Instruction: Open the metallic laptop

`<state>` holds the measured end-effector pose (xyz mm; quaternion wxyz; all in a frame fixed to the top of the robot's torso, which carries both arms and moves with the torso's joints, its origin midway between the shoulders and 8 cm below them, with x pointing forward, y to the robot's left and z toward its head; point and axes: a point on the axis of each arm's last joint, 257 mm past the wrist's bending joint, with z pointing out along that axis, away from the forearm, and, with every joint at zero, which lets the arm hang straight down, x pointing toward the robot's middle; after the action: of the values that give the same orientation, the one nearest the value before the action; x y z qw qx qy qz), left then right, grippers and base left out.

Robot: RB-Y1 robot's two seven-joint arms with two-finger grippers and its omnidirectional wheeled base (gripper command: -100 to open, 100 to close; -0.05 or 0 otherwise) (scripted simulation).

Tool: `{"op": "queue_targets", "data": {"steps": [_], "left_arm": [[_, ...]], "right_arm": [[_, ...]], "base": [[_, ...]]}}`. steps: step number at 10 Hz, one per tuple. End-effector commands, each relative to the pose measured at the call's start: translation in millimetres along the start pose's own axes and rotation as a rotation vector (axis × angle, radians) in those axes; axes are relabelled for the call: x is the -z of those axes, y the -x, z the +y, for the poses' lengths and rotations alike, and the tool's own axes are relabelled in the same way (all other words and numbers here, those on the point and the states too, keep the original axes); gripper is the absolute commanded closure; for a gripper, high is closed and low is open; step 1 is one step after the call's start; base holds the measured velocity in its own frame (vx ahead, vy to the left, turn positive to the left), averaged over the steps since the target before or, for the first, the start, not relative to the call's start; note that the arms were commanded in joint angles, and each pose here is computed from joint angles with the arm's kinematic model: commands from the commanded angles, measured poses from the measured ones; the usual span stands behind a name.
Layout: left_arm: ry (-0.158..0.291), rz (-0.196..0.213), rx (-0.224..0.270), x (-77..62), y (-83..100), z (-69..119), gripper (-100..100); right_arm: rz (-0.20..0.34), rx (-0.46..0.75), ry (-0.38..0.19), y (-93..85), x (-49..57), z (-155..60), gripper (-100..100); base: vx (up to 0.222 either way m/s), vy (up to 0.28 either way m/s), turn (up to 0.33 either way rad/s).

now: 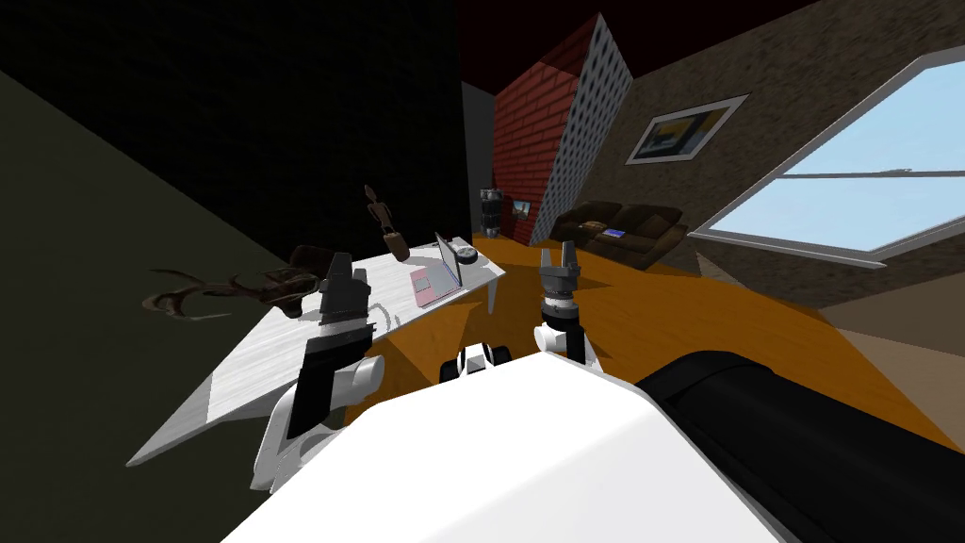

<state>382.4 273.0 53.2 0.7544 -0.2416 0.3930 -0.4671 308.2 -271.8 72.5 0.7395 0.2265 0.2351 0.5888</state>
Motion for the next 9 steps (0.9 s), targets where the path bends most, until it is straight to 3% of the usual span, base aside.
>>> {"op": "queue_targets", "data": {"steps": [1, 9], "left_arm": [[0.060, -0.003, -0.017, -3.7, 3.9, 13.8, -100], [0.223, 0.000, -0.048, -6.1, 10.5, 54.5, -100]], "right_arm": [[0.000, 0.000, 0.000, 0.0, 0.0, 0, 0], [0.000, 0.000, 0.000, 0.0, 0.0, 0, 0]], "base": [[0.099, -0.145, 0.075], [0.057, -0.106, 0.046]]}}
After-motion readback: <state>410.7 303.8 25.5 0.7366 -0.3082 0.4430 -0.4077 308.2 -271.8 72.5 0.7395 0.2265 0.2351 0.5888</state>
